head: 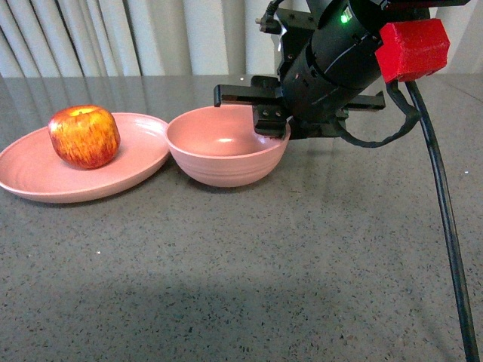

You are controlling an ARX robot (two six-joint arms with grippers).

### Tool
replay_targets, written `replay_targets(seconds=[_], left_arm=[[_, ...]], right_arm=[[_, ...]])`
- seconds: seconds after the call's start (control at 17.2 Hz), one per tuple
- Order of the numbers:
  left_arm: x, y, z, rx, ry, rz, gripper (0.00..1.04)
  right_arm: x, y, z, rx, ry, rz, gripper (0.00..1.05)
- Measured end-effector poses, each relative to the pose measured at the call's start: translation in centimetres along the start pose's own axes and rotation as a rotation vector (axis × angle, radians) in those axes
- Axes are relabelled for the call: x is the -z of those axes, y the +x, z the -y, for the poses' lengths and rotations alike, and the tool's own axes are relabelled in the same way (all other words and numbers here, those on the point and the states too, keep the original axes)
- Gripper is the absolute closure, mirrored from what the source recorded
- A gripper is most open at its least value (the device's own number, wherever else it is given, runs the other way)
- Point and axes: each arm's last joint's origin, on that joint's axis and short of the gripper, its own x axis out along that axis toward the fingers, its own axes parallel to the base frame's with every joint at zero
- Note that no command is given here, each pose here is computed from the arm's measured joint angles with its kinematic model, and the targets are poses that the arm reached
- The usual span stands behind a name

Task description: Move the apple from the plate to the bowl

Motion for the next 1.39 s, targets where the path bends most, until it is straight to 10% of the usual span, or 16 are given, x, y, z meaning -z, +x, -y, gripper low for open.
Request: replay_targets(seconds=[0.41,0.7,0.99,1.39], left_arm=[[0.0,0.0,0.0,0.000,0.000,0.000,0.07],[0.0,0.0,0.0,0.000,0.000,0.000,0.07],[0.0,0.0,0.0,0.000,0.000,0.000,0.07],[0.0,0.0,0.0,0.000,0.000,0.000,0.07]], right_arm=[[-3.2,-10.2,2.7,-0.083,0.046,0.271,0.06],[4.0,-24.6,7.4,-0.021,0.055,0.737,0.07],[15.4,-26.7,8.8,0.115,0.098,0.742,0.08],[22.3,-27.2,11.2,0.334,-0.038,0.796,0.75]])
